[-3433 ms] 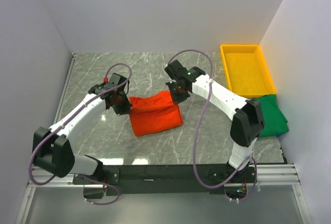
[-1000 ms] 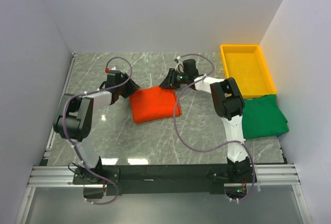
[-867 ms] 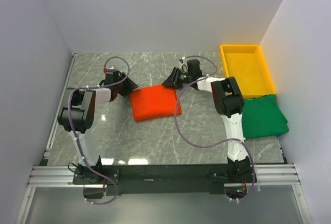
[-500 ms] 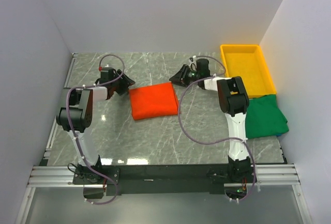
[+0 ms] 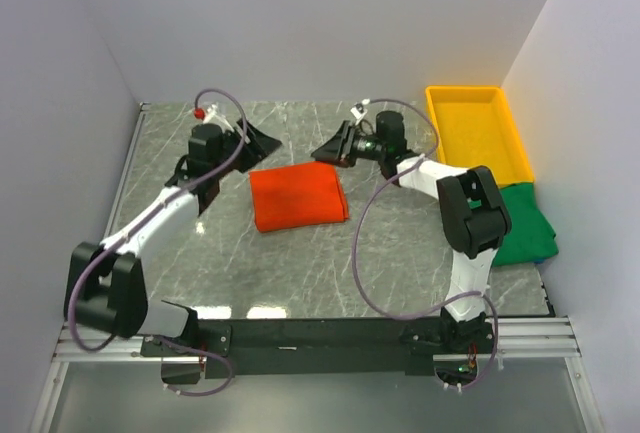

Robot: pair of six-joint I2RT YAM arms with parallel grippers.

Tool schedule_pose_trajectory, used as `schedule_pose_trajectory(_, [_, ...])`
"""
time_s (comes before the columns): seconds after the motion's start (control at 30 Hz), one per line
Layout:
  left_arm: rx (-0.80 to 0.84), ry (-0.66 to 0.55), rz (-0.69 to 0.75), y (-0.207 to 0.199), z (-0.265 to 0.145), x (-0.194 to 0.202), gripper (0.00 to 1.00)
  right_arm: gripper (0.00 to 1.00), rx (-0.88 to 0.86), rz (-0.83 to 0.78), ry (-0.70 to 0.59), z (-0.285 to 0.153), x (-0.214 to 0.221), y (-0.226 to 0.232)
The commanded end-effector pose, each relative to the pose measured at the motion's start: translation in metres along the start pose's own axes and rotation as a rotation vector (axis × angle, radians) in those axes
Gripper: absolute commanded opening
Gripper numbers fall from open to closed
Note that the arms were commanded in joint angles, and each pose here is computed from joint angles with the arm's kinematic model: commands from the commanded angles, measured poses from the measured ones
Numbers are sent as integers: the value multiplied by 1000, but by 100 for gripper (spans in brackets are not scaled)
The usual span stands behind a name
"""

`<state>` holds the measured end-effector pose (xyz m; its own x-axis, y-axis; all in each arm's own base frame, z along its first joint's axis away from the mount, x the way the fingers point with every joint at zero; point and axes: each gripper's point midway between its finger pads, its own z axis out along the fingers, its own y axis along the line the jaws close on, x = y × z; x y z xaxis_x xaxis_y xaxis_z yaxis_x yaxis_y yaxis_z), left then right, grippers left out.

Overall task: Fold and stack the t-shirts
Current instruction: Smooth out wrinkles on the folded tshirt

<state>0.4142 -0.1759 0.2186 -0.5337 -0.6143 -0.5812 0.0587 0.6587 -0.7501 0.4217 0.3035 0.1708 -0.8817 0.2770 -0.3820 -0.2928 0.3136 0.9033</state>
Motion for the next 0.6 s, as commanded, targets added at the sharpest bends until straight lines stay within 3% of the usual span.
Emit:
schedule_pose_trajectory(0.0, [-3, 66, -28, 5, -13, 40, 66, 39, -90, 5, 85, 9, 45, 32])
schedule_pose_trajectory(0.23, [-92, 177, -115, 71, -28, 120, 32, 34, -89, 68, 202, 35, 109, 11])
schedule_pose_trajectory(0.4, [-185, 206, -192, 116, -34, 154, 18, 22, -7, 166, 270, 40, 148, -55])
schedule_pose_trajectory(0.57, [-303, 230, -233, 156, -45, 168, 13, 16, 57, 248, 239, 25, 155, -103])
